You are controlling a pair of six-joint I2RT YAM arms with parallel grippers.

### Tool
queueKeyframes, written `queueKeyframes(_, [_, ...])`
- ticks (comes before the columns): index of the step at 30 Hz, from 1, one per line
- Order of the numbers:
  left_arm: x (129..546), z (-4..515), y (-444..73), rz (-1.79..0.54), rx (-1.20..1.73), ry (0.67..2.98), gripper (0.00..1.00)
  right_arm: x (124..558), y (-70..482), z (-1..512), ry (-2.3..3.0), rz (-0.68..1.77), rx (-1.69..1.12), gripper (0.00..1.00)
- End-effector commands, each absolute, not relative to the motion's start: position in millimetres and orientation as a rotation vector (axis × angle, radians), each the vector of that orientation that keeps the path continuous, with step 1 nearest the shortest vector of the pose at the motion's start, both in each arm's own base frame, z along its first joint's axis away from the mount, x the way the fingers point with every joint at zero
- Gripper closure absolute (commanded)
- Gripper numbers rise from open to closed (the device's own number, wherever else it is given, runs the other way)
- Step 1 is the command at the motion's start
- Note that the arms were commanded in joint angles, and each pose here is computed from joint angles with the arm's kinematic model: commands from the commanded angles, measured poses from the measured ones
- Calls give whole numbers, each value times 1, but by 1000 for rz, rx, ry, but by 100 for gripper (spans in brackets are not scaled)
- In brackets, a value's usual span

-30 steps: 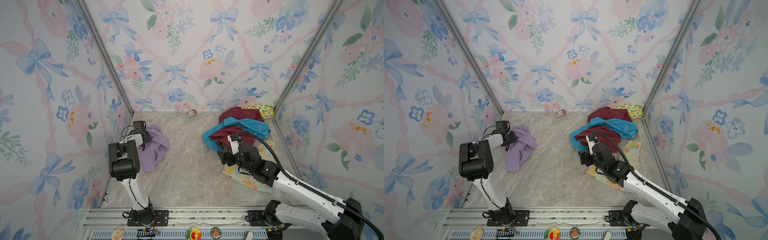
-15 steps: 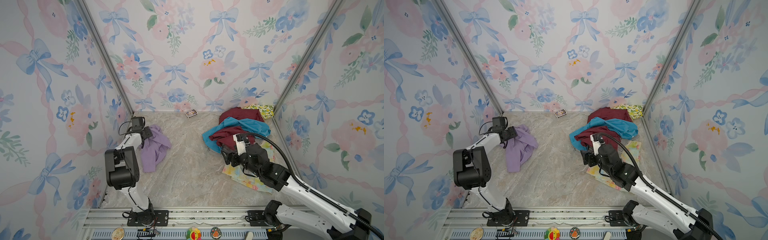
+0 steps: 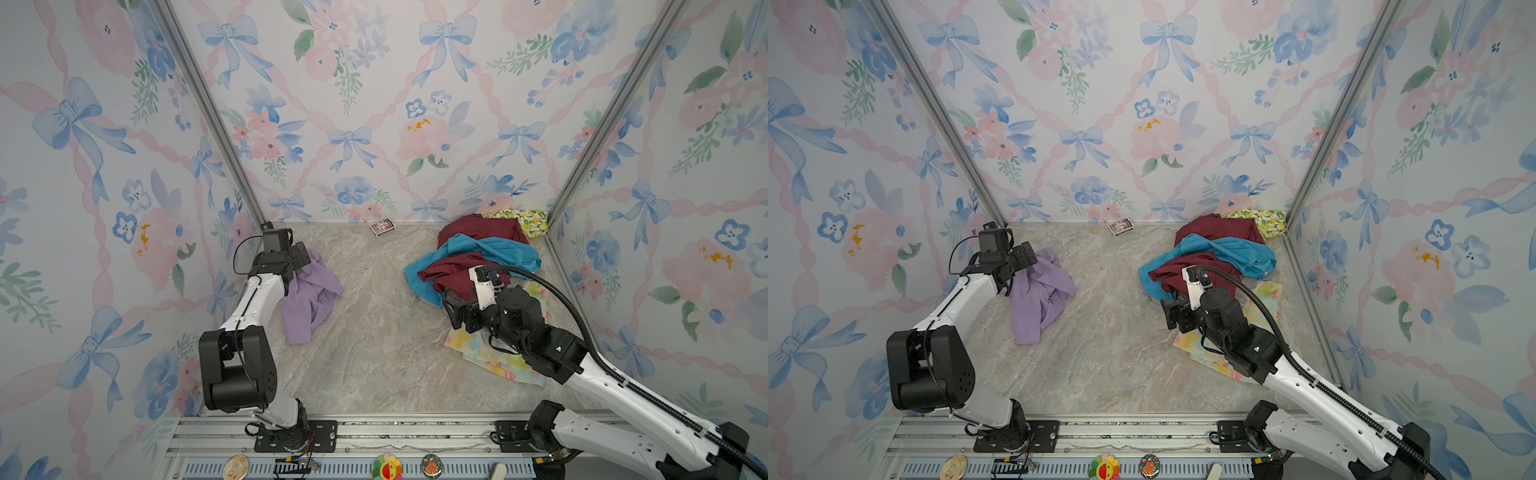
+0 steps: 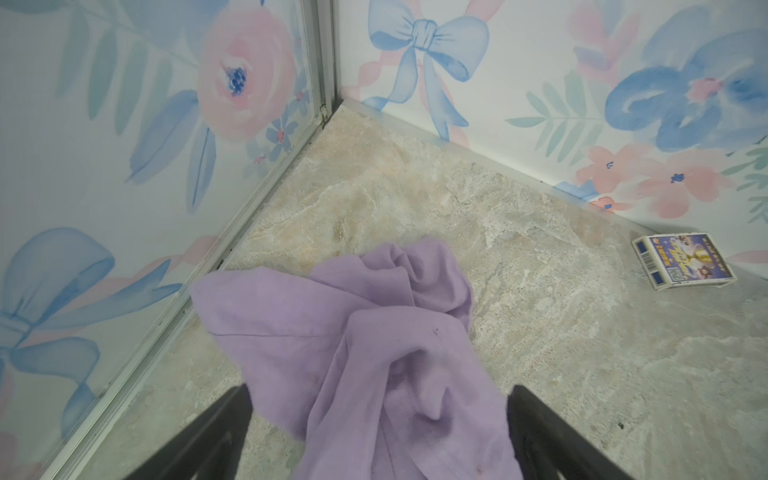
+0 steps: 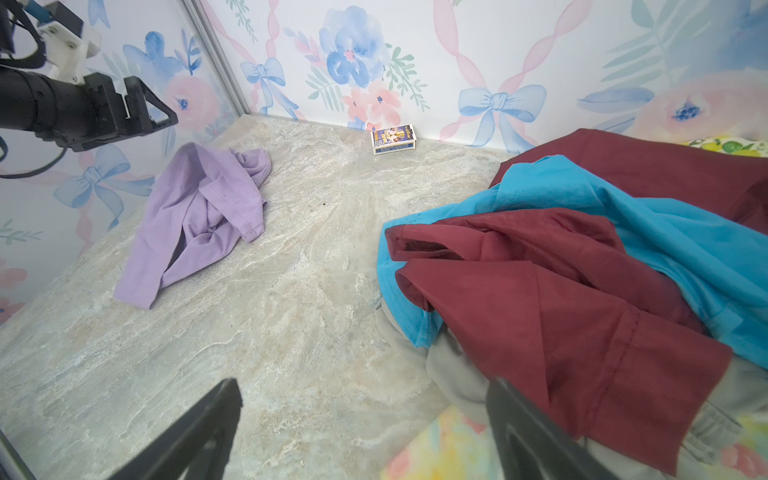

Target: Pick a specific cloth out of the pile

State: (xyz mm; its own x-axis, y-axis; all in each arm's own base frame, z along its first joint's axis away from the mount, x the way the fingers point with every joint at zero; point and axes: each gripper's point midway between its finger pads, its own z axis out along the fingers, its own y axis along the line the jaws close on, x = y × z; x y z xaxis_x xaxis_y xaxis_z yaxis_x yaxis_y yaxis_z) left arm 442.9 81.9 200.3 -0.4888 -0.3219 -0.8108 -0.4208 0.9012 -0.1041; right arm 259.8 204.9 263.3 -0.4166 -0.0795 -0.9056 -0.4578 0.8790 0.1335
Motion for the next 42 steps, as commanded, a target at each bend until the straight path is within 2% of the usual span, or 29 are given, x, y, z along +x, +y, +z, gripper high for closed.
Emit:
queueKeyframes(1, [429,234,72,112,-496,2002,2,255,202,286,1924,423,-434,0])
queueKeyframes(8, [380,280,37,-46,-341,1673,2,260,169,296,1875,259,-401,3])
queueKeyframes(16, [349,216,34,-63,-326,1615,2,287,91,279,1797,54,-171,3])
queueKeyframes(22, [355,167,30,2,-247,1715,2,317,35,232,1751,-46,45,3])
queueKeyframes(27, [362,149,23,-1,-179,1714,2,337,2,187,1806,-121,139,3])
queueKeyframes(34, [374,137,5,13,-89,1703,2,357,-13,155,1773,-160,143,3])
queueKeyframes(42, [369,127,-8,46,-27,1664,2,375,-13,109,1793,-168,122,3])
